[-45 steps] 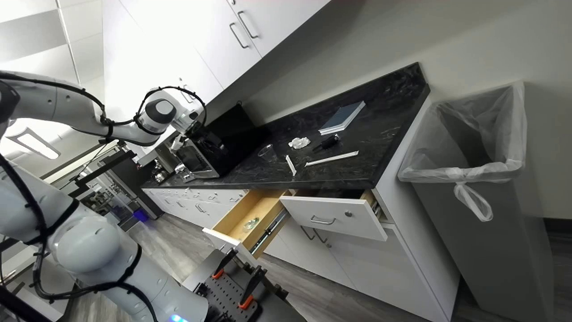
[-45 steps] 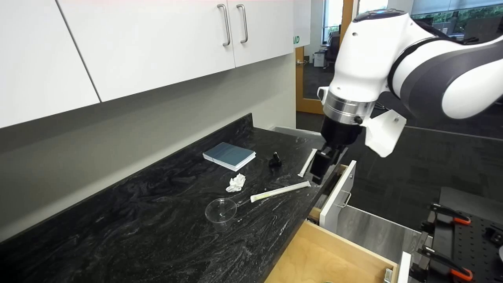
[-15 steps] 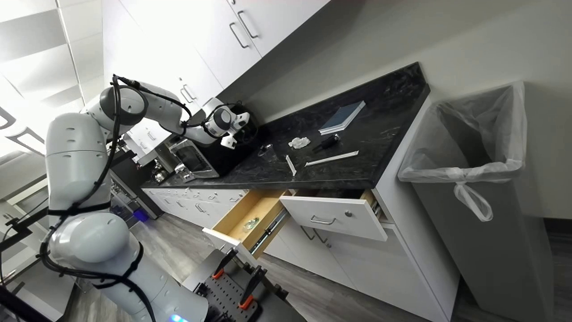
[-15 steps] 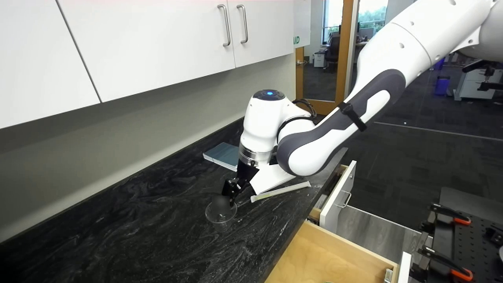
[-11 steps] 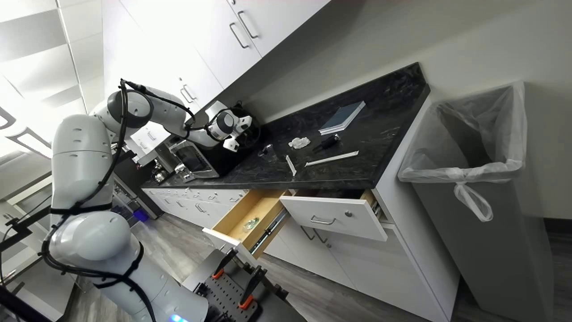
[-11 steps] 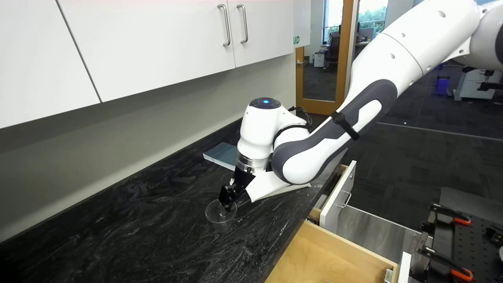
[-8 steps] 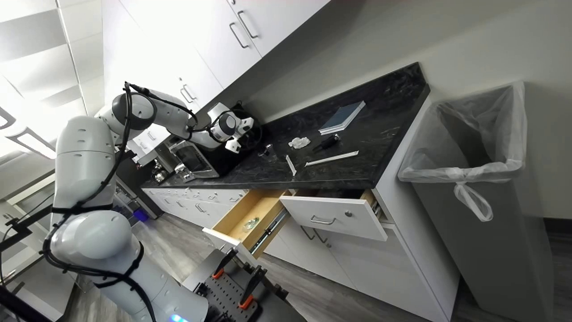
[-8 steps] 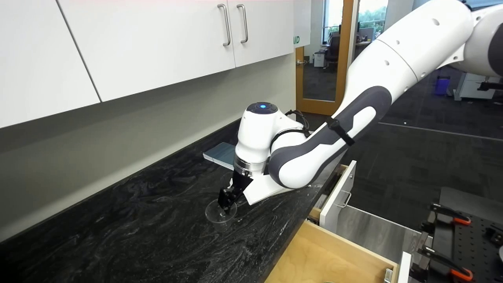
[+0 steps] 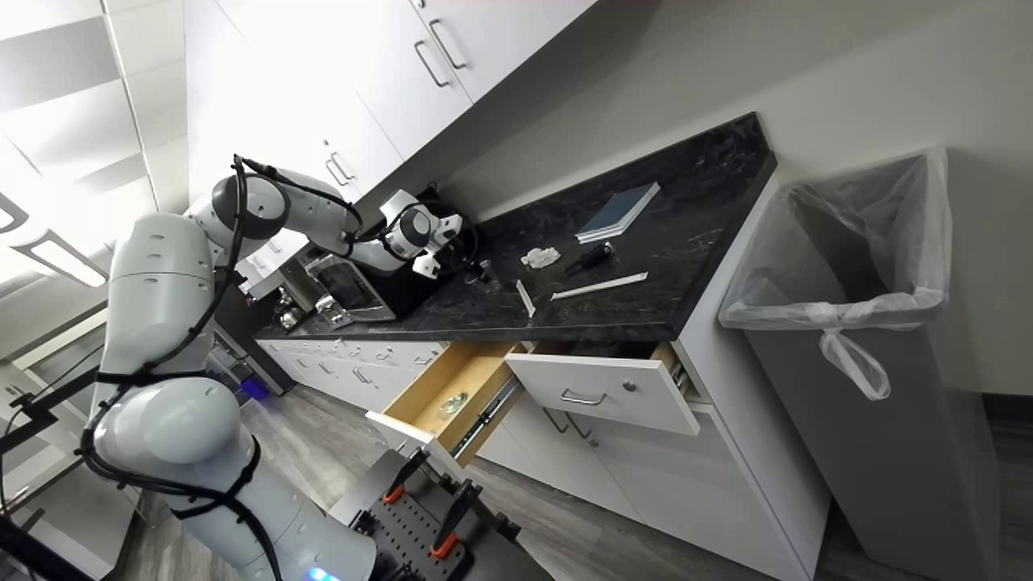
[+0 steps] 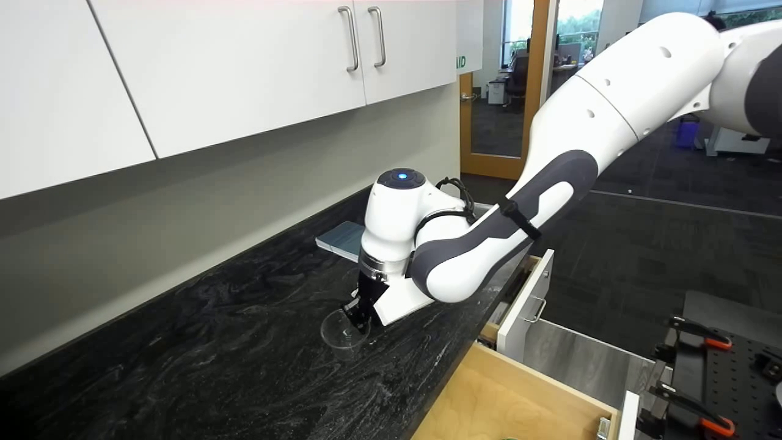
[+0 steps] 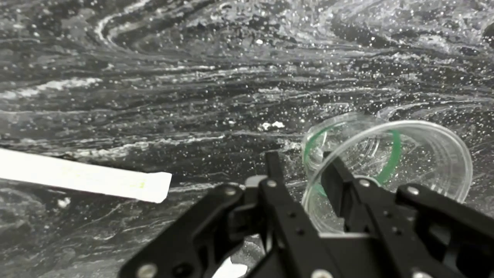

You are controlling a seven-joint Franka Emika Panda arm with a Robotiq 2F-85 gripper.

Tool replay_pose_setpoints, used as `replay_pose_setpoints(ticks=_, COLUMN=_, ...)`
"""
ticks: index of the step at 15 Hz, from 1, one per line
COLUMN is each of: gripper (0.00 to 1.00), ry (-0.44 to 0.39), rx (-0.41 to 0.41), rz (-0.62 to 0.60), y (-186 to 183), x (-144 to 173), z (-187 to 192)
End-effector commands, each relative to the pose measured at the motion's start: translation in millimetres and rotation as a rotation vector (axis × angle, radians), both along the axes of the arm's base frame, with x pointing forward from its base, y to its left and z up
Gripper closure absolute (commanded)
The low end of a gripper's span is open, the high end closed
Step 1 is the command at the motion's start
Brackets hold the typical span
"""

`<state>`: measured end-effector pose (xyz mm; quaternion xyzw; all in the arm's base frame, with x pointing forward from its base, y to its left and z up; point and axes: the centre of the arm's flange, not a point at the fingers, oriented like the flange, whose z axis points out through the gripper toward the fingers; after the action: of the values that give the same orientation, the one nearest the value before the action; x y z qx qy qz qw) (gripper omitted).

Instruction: Move the plastic object to the right.

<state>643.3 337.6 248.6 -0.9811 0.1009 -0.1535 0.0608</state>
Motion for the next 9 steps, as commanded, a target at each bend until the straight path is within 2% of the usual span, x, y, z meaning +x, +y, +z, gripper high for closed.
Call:
replay_pose_setpoints(ticks=1, gripper=0.96, ry=-0.004, rx=0.009, rz=-0.023, y=5, x=8, z=0)
replay_pose_setpoints(ticks=3, gripper=1.0, ry=-0.007, rx=0.012, rz=-0.025, y=5, x=9, z=1)
replay_pose_setpoints(ticks=6, gripper=0.98, ry=-0.024, rx=0.02, rz=-0.037, y=7, x=9, z=16)
replay_pose_setpoints(ticks=9, gripper=0.96, ry=-0.051, rx=-0.02, rz=-0.107, y=-15, x=-9, z=51)
